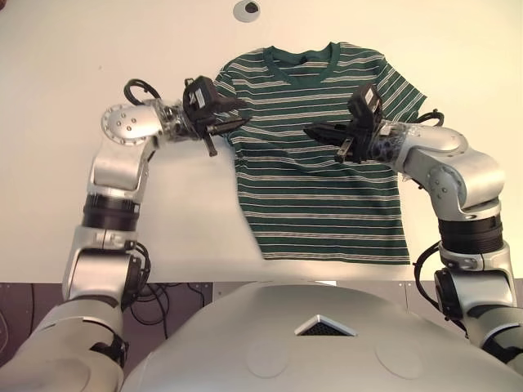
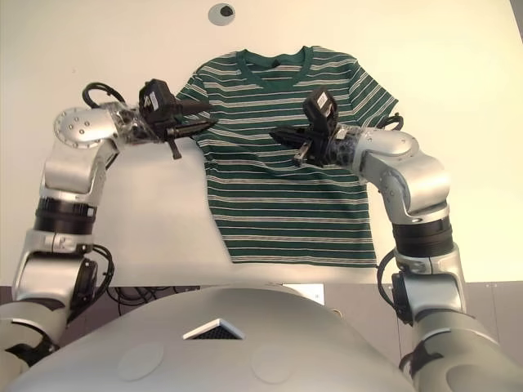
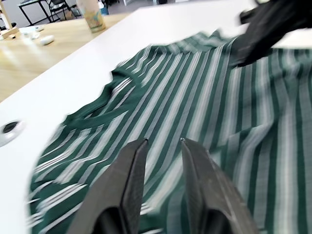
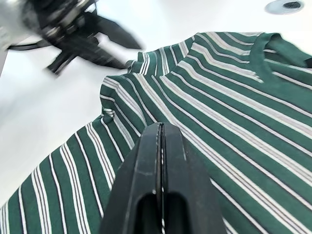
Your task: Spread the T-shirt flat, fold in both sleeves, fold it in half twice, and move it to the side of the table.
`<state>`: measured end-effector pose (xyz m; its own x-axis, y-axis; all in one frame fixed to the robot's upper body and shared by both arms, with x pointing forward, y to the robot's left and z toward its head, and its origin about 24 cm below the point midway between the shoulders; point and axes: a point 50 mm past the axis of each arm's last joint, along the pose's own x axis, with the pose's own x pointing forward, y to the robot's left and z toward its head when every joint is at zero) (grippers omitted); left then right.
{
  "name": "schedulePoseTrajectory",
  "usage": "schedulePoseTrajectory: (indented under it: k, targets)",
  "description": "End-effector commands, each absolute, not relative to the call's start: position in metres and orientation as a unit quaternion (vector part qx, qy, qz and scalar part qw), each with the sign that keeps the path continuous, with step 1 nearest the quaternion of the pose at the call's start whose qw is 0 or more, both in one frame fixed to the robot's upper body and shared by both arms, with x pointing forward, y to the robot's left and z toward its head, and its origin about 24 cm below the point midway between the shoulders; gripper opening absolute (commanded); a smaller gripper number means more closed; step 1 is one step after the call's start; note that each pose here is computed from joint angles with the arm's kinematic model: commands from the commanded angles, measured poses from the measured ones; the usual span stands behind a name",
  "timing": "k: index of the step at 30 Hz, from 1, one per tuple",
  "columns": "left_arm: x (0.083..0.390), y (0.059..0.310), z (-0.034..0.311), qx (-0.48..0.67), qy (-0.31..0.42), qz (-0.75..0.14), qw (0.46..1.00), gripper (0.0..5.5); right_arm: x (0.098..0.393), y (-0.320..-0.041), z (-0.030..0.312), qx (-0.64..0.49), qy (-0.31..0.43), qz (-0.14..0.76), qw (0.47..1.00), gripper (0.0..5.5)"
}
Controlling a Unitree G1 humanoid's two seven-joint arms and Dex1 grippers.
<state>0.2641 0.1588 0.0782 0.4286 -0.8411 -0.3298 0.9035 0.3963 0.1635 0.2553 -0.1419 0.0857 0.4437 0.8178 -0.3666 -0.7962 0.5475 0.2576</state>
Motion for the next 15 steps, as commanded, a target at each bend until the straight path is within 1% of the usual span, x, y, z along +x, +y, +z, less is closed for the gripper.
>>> schedulePoseTrajectory:
  k: [1,4,11,15]
  targets:
    - [0.218,0.147,0.062,0.140,0.152,-0.538,0.817,1.20,0.262,-0.144,0.098,0.032,0.215,0.460,0.861,0.00]
    - [0.198,0.143,0.055,0.134,0.177,-0.539,0.812,1.20,0.262,-0.145,0.098,0.034,0.217,0.457,0.862,0.00]
    - [0.168,0.154,0.020,0.132,0.262,-0.536,0.791,1.20,0.265,-0.145,0.101,0.038,0.211,0.449,0.868,0.00]
    - [0.145,0.160,0.015,0.119,0.298,-0.551,0.771,1.20,0.269,-0.147,0.105,0.043,0.204,0.443,0.872,0.00]
